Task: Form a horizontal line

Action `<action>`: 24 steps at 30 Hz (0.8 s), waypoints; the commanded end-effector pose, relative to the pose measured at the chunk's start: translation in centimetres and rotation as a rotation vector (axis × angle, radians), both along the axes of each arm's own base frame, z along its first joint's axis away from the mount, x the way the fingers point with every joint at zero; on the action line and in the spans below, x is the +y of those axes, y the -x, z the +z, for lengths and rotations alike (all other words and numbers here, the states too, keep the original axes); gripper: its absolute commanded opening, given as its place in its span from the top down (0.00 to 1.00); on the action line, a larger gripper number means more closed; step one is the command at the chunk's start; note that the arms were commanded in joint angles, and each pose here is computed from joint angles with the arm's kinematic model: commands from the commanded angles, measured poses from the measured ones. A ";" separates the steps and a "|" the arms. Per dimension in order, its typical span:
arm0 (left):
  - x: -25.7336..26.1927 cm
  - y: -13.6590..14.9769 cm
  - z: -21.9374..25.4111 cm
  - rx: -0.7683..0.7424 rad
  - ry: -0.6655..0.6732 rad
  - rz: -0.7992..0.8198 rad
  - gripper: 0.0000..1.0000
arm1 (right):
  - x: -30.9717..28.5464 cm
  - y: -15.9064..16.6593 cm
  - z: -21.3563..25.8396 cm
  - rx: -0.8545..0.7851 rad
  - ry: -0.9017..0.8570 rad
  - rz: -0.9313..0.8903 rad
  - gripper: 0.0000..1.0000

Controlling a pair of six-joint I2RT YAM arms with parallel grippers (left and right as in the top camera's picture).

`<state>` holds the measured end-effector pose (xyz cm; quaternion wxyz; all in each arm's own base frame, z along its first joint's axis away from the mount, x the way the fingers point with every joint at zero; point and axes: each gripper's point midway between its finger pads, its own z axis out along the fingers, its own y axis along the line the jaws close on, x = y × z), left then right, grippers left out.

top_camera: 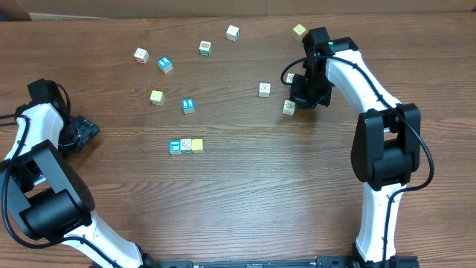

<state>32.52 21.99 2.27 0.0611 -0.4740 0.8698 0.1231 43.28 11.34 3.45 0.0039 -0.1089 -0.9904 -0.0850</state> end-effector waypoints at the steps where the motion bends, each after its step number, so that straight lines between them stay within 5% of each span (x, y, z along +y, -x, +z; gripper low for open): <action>1: 0.2 0.4 -0.2 0.012 -0.006 0.006 0.00 | -0.4 0.0 -0.2 -0.002 0.023 -0.017 0.96; 24: 0.2 0.4 -0.2 0.012 -0.006 0.006 0.00 | 0.0 0.6 -0.8 0.022 0.006 -0.019 0.96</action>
